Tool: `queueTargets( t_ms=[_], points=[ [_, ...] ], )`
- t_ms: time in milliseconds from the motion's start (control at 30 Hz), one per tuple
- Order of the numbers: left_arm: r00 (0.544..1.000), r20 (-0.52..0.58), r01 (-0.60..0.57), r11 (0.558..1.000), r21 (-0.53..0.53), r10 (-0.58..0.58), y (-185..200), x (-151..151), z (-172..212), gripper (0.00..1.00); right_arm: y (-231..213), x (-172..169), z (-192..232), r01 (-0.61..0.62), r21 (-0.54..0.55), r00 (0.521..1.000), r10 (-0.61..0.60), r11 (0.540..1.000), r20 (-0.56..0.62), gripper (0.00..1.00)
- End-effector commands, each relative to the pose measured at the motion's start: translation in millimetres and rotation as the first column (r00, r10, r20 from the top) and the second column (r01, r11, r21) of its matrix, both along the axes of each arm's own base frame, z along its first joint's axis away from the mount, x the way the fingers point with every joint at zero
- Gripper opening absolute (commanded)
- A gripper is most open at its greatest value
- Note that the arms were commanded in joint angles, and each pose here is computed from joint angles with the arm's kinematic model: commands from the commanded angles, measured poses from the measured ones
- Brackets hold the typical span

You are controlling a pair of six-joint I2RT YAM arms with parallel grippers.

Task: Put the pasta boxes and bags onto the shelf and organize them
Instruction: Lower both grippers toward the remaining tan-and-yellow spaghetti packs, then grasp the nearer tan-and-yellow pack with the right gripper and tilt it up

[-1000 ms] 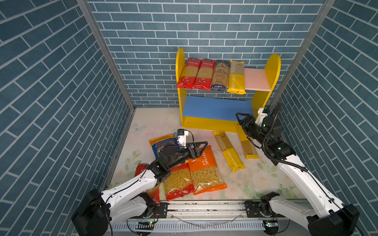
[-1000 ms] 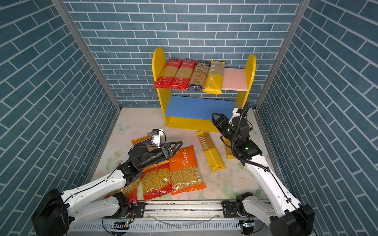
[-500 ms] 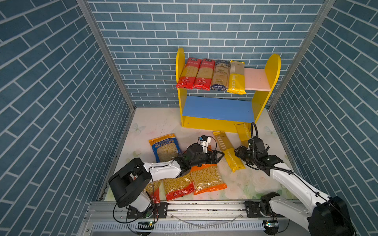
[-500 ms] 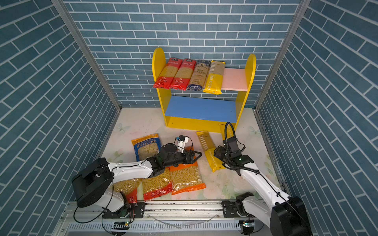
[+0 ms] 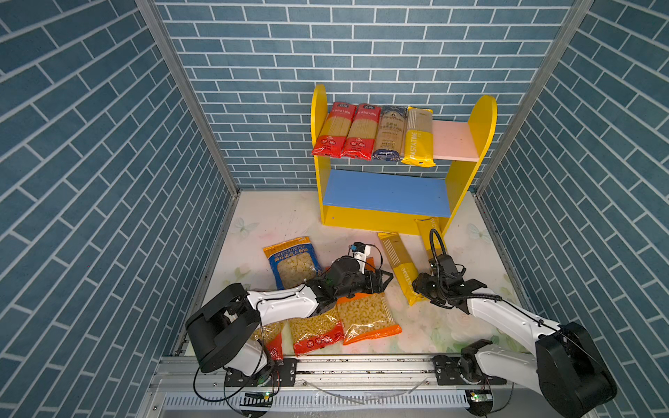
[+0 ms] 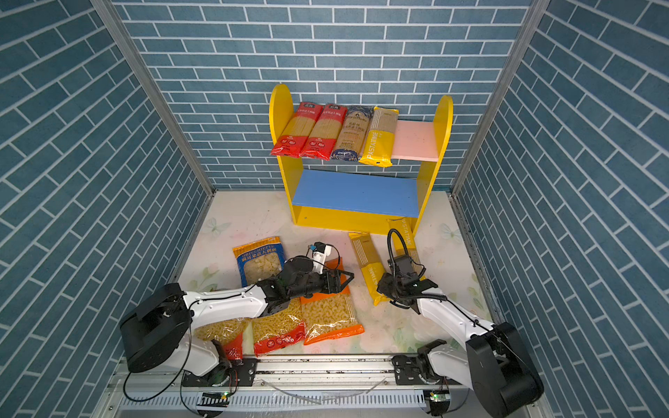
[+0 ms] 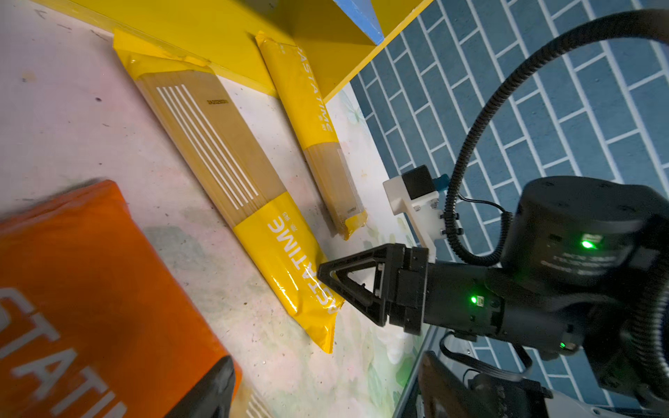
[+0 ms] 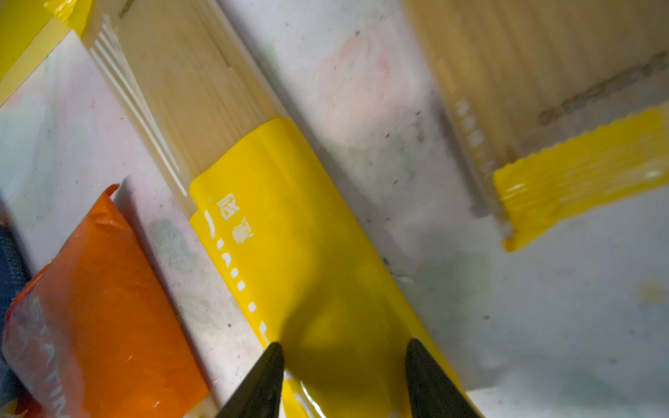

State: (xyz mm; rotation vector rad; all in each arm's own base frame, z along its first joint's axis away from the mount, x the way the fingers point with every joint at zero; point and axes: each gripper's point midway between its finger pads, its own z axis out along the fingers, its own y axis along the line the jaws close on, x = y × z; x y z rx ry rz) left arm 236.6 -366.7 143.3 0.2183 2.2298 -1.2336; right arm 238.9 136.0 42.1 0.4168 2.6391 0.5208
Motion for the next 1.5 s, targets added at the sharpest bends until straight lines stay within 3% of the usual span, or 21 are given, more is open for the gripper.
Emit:
queueTargets(
  t_ms=[0,67,167,267,400,600,1033,1233,1467],
  points=[
    [0.999,0.03,-0.013,0.998,0.056,0.011,5.3,2.6,0.1,0.8,23.1,-14.8,1.1,-0.056,0.028,0.998,0.056,0.998,-0.01,0.55],
    [1.0,0.024,-0.014,0.998,0.057,0.013,5.8,2.2,-1.6,0.8,42.4,-20.5,7.4,-0.122,0.033,0.993,0.122,0.992,-0.005,0.55],
    [1.0,0.013,-0.017,0.998,0.06,0.017,6.1,1.9,-4.9,0.8,70.6,-27.2,21.3,-0.199,0.121,0.98,0.201,0.972,-0.002,0.56],
    [1.0,0.005,-0.012,0.998,0.059,0.011,5.0,1.1,-4.8,0.8,72.7,-27.9,39.4,-0.22,0.157,0.976,0.218,0.963,0.029,0.59],
    [1.0,0.003,0.0,0.998,0.061,-0.001,-0.1,-0.5,-6.9,0.8,42.4,-23.3,51.3,-0.154,0.186,0.988,0.152,0.97,0.027,0.62],
    [0.998,-0.026,0.062,0.996,0.062,-0.061,-24.1,-6.2,-15.8,0.8,8.1,-30.0,37.2,-0.083,0.183,0.996,0.089,0.98,-0.022,0.65],
    [0.993,-0.082,0.09,0.994,0.061,-0.084,-41.9,-11.3,-38.1,0.8,24.9,0.5,0.1,-0.07,0.223,0.995,0.085,0.972,-0.055,0.6],
    [0.994,-0.079,0.077,0.995,0.061,-0.072,-38.5,-11.1,-37.2,0.8,30.3,12.1,-11.4,-0.089,0.232,0.996,0.094,0.969,-0.009,0.47],
    [0.996,-0.06,0.069,0.997,0.044,-0.066,-37.2,-8.9,-26.9,0.8,45.8,21.9,23.3,-0.176,0.312,0.981,0.138,0.934,0.138,0.15]
  ],
)
